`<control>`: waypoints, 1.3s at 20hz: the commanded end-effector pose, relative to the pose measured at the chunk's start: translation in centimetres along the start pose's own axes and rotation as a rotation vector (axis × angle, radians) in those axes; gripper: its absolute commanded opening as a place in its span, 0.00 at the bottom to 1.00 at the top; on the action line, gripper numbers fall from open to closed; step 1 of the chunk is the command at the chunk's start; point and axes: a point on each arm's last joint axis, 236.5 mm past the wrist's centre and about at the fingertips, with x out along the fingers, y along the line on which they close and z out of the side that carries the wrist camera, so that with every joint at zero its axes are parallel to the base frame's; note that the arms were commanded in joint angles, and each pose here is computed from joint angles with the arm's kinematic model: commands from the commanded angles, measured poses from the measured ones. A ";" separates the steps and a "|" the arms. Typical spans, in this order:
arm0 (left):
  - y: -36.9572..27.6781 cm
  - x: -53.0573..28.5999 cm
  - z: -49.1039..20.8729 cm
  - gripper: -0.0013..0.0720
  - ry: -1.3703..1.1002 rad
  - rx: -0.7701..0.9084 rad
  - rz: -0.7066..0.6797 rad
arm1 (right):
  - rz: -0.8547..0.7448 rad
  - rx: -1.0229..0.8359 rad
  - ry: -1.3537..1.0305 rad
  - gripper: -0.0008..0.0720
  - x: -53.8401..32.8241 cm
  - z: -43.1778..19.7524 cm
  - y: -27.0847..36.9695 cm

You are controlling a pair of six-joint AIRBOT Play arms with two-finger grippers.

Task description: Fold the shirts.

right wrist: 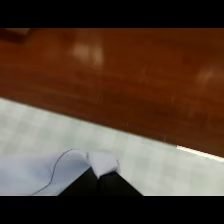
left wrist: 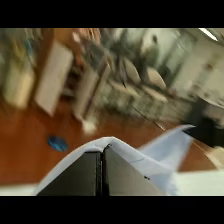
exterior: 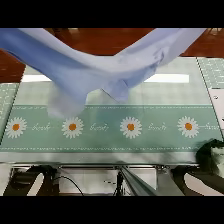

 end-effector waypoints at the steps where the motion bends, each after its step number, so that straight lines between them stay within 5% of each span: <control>1: -2.3 -3.8 6.5 0.04 -0.134 0.239 0.093 | -0.096 -0.053 -0.237 0.04 -9.8 4.8 0.8; 6: -4.9 -6.3 5.8 0.04 -0.021 0.230 0.099 | -0.280 -0.053 -0.409 0.04 -21.8 5.7 0.1; 12: -6.4 -8.6 3.1 0.04 0.139 0.181 0.104 | -0.280 -0.012 -0.409 0.04 -26.7 3.1 1.7; 19: -2.9 -10.1 -2.9 0.04 0.405 0.045 0.245 | -0.402 -0.005 0.013 0.04 -23.2 -5.1 -2.2; 26: 7.7 -6.9 -14.8 0.04 0.741 -0.128 0.408 | -0.157 0.056 0.445 0.04 -4.7 -10.2 -2.6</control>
